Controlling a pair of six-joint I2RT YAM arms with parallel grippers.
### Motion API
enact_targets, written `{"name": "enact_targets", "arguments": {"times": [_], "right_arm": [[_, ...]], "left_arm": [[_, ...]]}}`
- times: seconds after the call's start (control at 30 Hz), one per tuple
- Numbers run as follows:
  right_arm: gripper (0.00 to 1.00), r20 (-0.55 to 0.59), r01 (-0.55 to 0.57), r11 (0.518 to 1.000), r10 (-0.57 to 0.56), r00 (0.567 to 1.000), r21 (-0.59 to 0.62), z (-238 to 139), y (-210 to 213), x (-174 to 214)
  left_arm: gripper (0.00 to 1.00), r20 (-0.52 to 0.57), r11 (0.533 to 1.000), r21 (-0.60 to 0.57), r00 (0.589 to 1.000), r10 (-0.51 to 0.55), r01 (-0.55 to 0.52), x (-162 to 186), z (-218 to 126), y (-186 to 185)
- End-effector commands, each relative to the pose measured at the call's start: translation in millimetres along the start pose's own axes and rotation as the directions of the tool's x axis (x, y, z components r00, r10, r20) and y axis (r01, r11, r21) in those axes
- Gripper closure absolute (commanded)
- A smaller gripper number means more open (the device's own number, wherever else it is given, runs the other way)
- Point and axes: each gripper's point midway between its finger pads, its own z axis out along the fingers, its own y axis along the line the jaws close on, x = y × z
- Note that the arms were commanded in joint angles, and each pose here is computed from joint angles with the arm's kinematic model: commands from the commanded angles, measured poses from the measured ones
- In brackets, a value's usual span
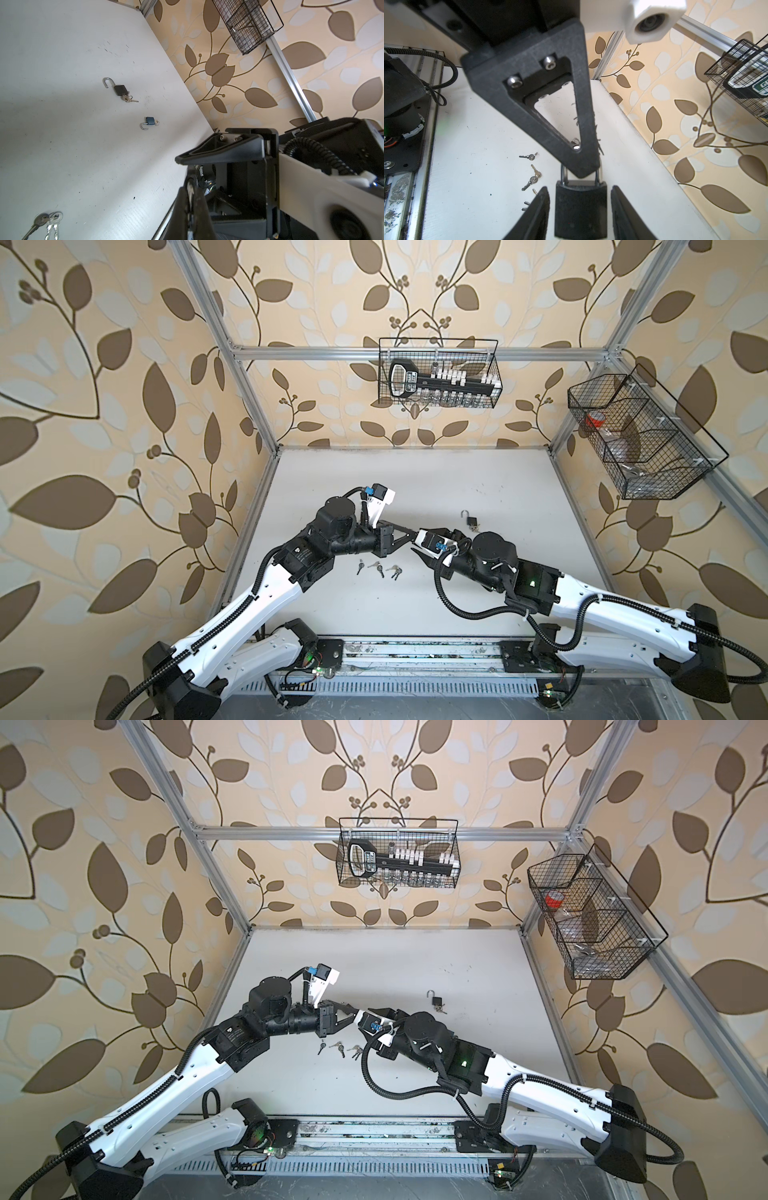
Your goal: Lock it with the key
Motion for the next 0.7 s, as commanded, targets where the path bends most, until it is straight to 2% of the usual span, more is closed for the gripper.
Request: {"name": "enact_targets", "arguments": {"times": [0.0,0.27,0.43,0.5,0.57,0.67], "right_arm": [[0.55,0.051,-0.013,1.000,0.012,0.999,0.011,-4.7,-4.9,-17.1],[0.71,0.037,-0.030,0.999,0.030,0.999,0.016,-6.1,-5.8,-13.3],[0.85,0.034,-0.063,0.996,0.065,0.997,-0.060,-4.3,5.8,-12.3],[0.92,0.016,-0.108,0.991,0.109,0.994,-0.079,-0.7,3.1,-9.0],[0.95,-0.010,-0.175,0.980,0.175,0.984,-0.091,4.3,-5.8,-0.2],[0.96,-0.062,-0.278,0.956,0.274,0.960,-0.088,14.2,-21.6,20.3]], "left_arm": [[1.00,0.065,0.998,0.034,0.997,0.052,-0.054,-17.1,-6.2,-18.2],[1.00,0.073,0.998,0.037,0.996,0.057,-0.060,-20.4,-7.2,-21.2],[1.00,0.094,0.999,-0.008,0.994,0.047,-0.047,-26.2,-10.4,-17.5],[0.81,0.142,0.994,-0.106,0.989,0.042,-0.027,-33.5,-18.0,-4.1],[0.54,0.199,0.974,-0.227,0.978,0.055,-0.008,-40.6,-31.0,13.4],[0.36,0.256,0.926,-0.377,0.965,0.065,0.037,-47.1,-50.0,39.0]]}}
